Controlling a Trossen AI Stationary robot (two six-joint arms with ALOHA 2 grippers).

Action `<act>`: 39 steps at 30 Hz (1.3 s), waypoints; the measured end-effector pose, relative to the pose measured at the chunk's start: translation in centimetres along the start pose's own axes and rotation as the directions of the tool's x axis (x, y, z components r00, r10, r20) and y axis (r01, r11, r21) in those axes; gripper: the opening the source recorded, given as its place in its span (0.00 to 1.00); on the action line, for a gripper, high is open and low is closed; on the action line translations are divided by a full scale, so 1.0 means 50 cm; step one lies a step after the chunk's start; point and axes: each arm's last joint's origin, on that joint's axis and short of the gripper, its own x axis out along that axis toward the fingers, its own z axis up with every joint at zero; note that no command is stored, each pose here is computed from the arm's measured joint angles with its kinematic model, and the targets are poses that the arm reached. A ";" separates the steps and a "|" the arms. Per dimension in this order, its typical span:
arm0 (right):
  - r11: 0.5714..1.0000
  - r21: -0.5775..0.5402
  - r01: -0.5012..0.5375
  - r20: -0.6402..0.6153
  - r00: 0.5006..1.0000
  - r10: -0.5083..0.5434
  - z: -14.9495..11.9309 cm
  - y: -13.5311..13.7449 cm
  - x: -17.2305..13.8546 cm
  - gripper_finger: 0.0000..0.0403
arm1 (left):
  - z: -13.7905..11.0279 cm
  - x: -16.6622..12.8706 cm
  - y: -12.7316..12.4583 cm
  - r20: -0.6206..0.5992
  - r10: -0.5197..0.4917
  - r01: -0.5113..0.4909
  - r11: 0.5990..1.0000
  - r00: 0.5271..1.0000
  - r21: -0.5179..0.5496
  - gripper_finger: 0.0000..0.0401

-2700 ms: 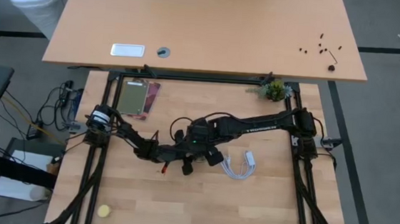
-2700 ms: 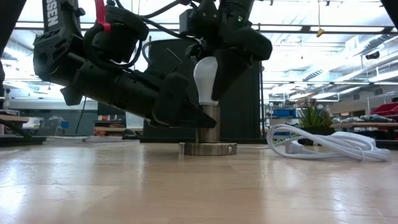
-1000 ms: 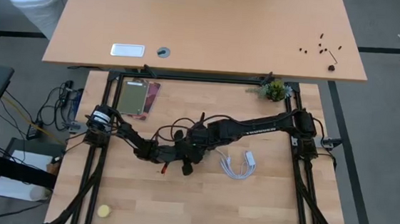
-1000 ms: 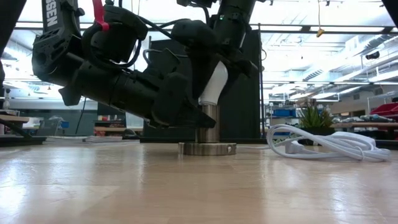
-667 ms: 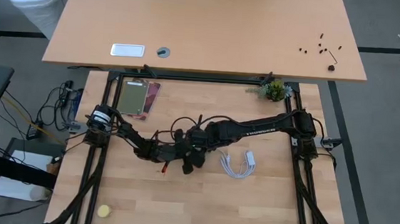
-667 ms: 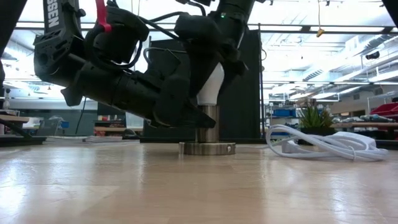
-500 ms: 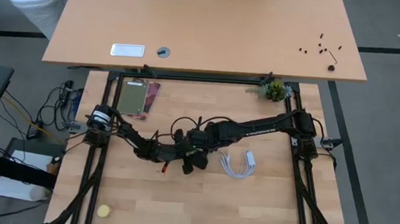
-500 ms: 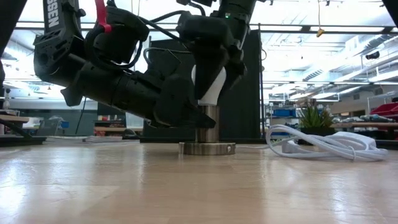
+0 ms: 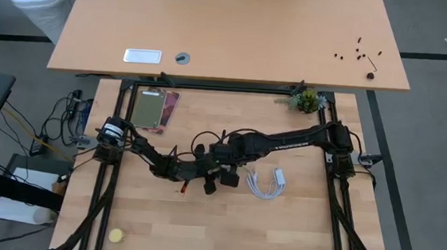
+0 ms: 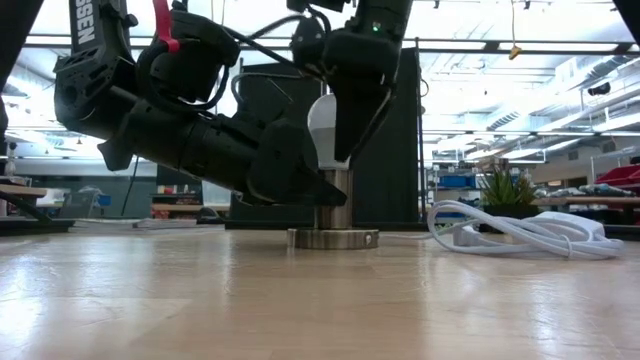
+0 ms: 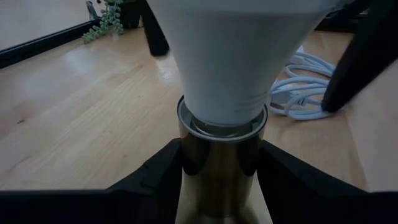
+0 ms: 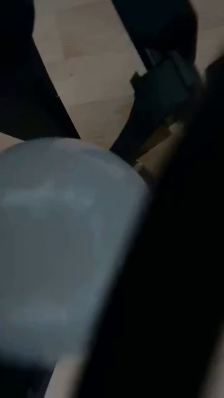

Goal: Screw lightbulb
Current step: Insert the white lightbulb into the desk lamp

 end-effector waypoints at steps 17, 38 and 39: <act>0.828 -0.560 0.023 0.043 0.999 0.001 0.009 0.021 -0.023 0.94 | 0.000 0.000 -0.001 -0.005 -0.006 0.006 1.000 1.000 0.002 0.47; 0.834 -0.543 -0.097 0.038 0.989 0.140 0.021 -0.010 -0.016 0.93 | -0.002 0.000 -0.002 -0.020 -0.024 0.023 0.999 1.000 -0.045 0.47; 0.838 -0.536 -0.101 0.038 0.989 0.143 0.022 -0.012 -0.016 0.93 | -0.002 0.000 -0.002 -0.020 -0.024 0.023 0.999 1.000 -0.045 0.47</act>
